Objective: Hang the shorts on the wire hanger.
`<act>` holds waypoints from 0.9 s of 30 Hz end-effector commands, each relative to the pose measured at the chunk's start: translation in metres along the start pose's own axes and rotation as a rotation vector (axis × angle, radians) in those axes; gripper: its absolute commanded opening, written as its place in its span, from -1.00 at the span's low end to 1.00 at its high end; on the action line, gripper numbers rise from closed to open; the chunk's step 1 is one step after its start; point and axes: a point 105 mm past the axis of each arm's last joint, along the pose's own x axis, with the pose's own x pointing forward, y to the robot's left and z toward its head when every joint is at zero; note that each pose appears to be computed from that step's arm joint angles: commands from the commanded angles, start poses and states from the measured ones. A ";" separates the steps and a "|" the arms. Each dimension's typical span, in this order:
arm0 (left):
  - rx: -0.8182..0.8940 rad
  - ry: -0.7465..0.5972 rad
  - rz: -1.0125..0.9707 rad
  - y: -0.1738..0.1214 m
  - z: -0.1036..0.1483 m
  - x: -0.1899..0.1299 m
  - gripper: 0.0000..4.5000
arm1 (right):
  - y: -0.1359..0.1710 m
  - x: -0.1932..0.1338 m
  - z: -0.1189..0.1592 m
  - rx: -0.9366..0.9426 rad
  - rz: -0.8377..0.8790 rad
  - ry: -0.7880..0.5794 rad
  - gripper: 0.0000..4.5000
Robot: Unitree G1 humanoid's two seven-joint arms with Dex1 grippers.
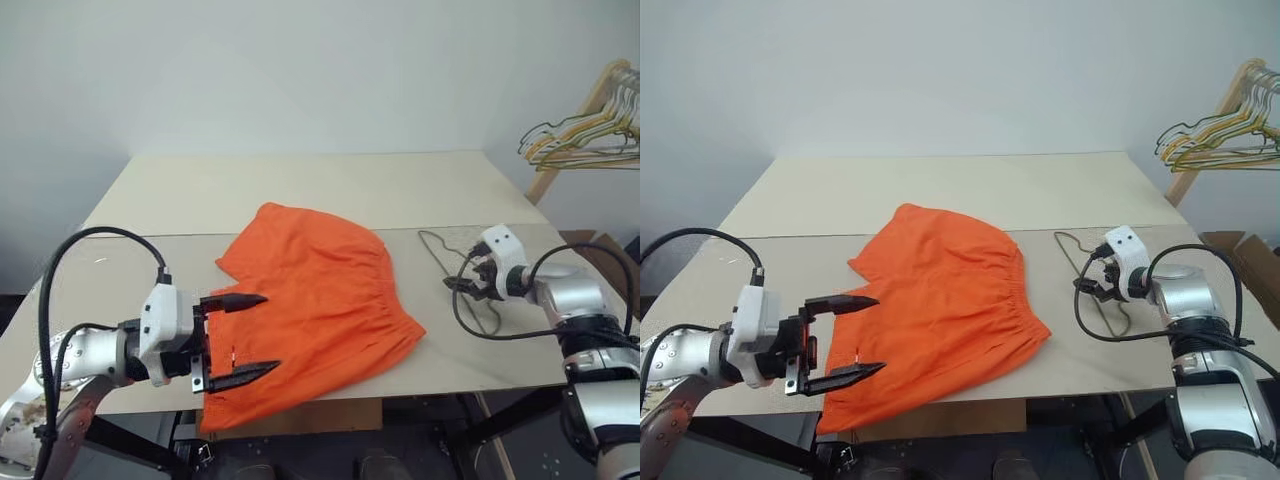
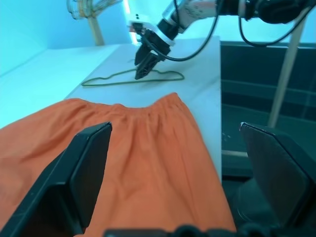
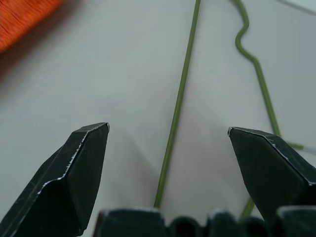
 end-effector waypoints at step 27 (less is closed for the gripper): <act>0.094 0.062 0.016 0.002 -0.004 0.009 1.00 | 0.008 0.025 -0.033 -0.027 0.025 0.230 -0.95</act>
